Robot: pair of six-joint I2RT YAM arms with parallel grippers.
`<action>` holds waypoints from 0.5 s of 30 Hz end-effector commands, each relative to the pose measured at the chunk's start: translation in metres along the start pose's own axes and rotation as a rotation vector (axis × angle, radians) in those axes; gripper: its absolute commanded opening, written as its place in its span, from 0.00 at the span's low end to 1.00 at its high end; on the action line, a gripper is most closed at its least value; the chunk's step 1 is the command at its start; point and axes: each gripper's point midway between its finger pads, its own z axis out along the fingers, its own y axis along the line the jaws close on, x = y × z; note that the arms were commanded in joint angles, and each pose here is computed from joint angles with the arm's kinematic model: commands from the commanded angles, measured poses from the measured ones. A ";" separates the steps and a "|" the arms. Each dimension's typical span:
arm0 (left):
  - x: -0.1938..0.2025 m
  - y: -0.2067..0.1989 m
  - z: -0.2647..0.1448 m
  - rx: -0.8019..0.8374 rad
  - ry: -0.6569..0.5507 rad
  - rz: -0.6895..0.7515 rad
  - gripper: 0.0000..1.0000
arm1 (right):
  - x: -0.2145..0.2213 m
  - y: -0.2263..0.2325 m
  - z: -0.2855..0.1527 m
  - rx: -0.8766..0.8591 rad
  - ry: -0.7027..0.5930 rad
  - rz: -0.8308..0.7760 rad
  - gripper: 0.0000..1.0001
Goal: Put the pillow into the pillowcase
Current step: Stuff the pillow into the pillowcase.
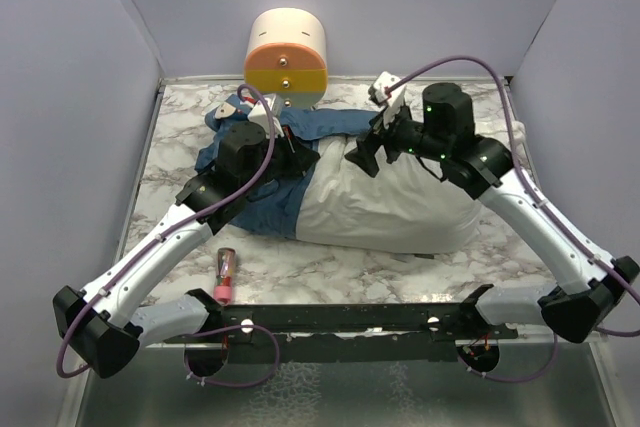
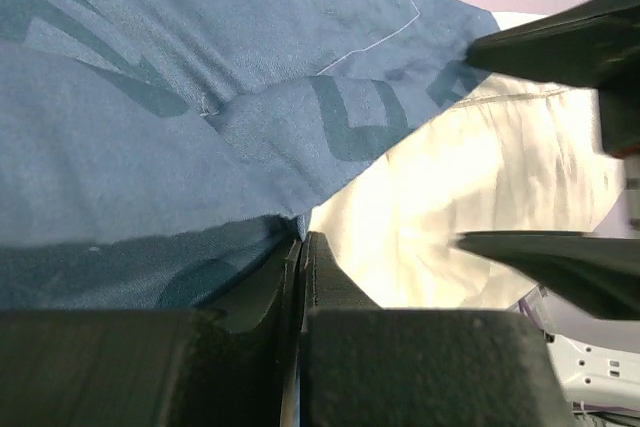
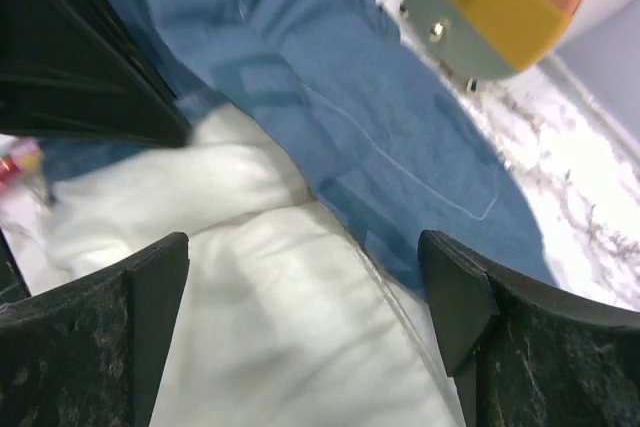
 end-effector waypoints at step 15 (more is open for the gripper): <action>-0.007 -0.029 -0.002 0.107 0.032 0.010 0.00 | 0.041 -0.020 -0.055 0.258 0.184 0.187 0.95</action>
